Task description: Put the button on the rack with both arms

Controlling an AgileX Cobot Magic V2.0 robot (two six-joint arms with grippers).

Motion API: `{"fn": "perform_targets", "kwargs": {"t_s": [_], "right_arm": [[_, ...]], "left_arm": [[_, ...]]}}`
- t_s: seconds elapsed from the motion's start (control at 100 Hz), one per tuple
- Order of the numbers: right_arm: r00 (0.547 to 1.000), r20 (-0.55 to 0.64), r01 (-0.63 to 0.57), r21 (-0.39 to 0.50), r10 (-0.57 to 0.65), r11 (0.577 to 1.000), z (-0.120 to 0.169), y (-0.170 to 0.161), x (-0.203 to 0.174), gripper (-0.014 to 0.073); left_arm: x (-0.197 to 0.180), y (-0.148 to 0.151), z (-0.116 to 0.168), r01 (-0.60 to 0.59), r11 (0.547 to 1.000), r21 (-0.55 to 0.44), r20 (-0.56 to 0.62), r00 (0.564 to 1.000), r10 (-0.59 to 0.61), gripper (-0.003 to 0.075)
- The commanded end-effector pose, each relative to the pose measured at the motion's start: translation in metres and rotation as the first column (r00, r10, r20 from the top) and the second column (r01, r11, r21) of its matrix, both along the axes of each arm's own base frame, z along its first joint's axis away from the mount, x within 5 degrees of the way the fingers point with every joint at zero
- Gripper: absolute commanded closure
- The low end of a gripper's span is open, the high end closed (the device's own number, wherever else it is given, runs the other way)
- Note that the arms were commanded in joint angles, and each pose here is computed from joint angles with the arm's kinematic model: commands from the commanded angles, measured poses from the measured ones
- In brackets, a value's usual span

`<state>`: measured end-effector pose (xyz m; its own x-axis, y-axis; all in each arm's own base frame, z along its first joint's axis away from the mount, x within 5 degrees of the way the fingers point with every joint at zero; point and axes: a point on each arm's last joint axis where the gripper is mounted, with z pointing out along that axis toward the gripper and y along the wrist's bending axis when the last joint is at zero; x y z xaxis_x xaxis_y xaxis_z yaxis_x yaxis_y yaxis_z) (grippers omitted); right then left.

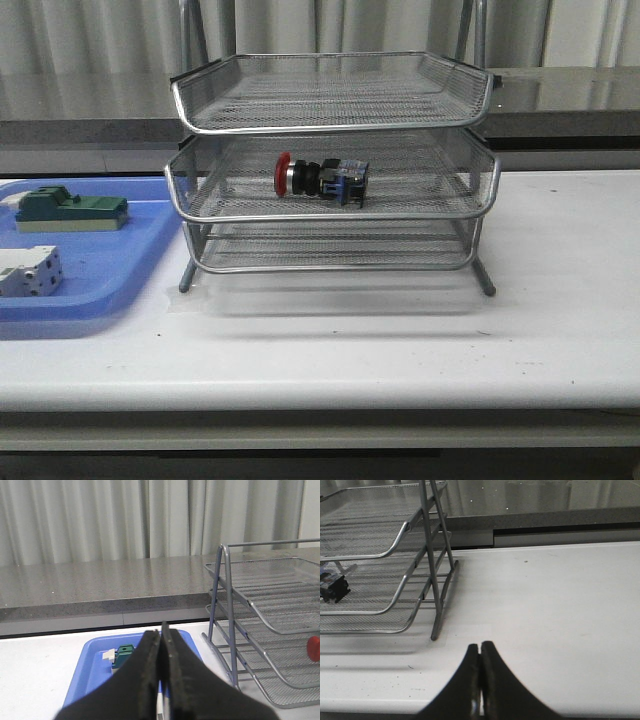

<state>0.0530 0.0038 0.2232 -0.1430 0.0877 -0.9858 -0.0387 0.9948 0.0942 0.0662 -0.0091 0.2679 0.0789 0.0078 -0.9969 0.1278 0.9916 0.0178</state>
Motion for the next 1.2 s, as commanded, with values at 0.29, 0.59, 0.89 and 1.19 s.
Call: {"fn": "perform_targets", "kwargs": {"t_s": [0.29, 0.59, 0.89, 1.19], "right_arm": [[0.989, 0.145, 0.026, 0.012, -0.027, 1.000, -0.022, -0.002, 0.002, 0.0656], [0.990, 0.140, 0.026, 0.009, -0.027, 1.000, -0.022, -0.002, 0.002, 0.0656], [0.990, 0.137, 0.026, 0.009, -0.027, 1.000, -0.022, -0.002, 0.002, 0.0656], [0.990, 0.137, 0.026, 0.009, -0.027, 1.000, -0.022, -0.002, 0.002, 0.0656]], "left_arm": [[-0.001, 0.003, 0.014, -0.035, 0.999, -0.029, 0.077, 0.996, 0.037, 0.0740], [-0.001, 0.003, 0.014, -0.035, 0.999, -0.029, 0.077, 0.996, 0.037, 0.0740], [-0.001, 0.003, 0.014, -0.035, 0.999, -0.029, 0.077, 0.996, 0.037, 0.0740], [-0.001, 0.003, 0.014, -0.035, 0.999, -0.029, 0.077, 0.996, 0.037, 0.0740]]}}
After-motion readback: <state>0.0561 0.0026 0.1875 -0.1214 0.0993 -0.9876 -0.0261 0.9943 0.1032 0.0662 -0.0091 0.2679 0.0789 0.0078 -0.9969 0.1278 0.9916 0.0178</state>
